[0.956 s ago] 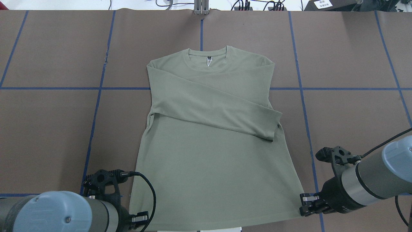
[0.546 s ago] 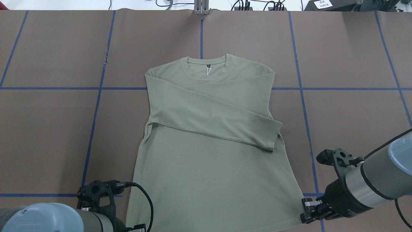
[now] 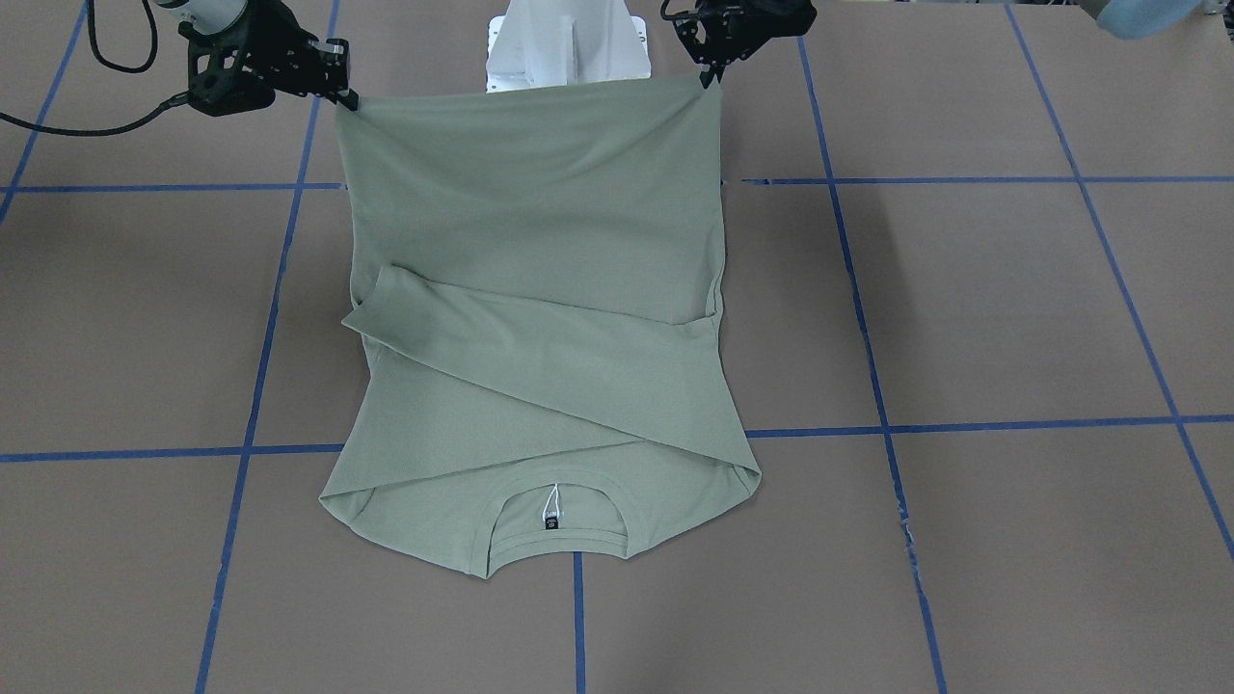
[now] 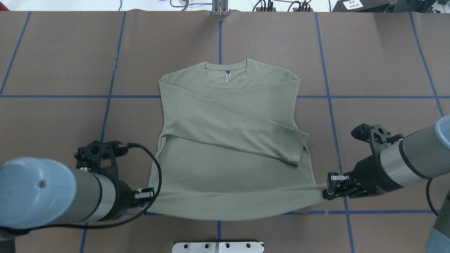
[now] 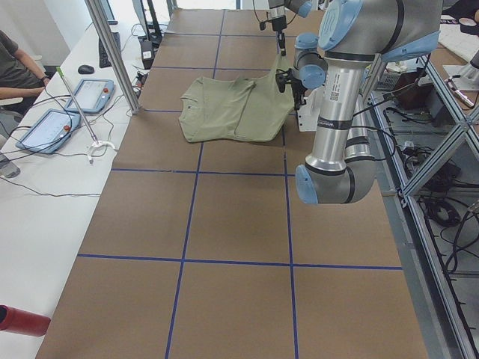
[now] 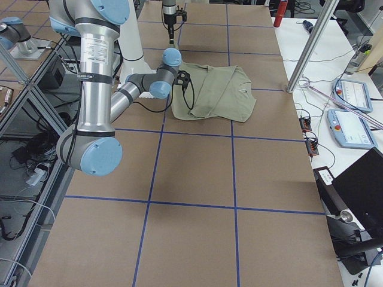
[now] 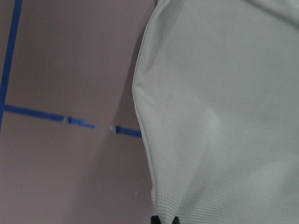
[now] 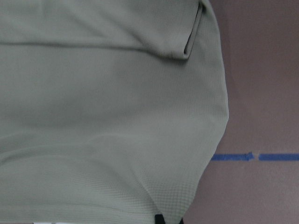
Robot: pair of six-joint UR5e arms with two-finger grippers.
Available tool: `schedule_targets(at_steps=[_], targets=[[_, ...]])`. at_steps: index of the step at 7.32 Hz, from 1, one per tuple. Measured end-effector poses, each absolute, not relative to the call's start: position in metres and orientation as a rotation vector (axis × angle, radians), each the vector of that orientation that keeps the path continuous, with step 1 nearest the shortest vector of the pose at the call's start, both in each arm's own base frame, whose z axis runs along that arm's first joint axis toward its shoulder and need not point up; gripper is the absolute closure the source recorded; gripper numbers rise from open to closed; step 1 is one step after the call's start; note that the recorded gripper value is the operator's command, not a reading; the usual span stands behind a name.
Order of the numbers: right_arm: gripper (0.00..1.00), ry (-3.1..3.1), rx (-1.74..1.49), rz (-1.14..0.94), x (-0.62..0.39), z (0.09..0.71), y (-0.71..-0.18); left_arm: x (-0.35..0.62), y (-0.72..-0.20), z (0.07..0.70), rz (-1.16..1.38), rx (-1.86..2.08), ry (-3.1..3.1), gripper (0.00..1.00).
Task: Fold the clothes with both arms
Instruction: 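Lift both hem corners and carry them over the shirt toward the collar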
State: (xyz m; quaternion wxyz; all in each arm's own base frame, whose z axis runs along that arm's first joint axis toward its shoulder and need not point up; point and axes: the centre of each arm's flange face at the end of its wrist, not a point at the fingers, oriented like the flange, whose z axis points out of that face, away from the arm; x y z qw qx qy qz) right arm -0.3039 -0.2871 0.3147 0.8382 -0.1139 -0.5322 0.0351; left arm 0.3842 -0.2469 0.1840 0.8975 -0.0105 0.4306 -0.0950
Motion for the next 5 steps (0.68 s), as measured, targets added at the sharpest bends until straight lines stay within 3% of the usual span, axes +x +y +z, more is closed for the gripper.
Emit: schedule_targets(at_steps=[5], targets=[[1.0,-1.135,-0.134,0.26,-0.314,0.315,-0.418,0.381,-0.374,0.187,-0.309,0.102,0.893,1.0]])
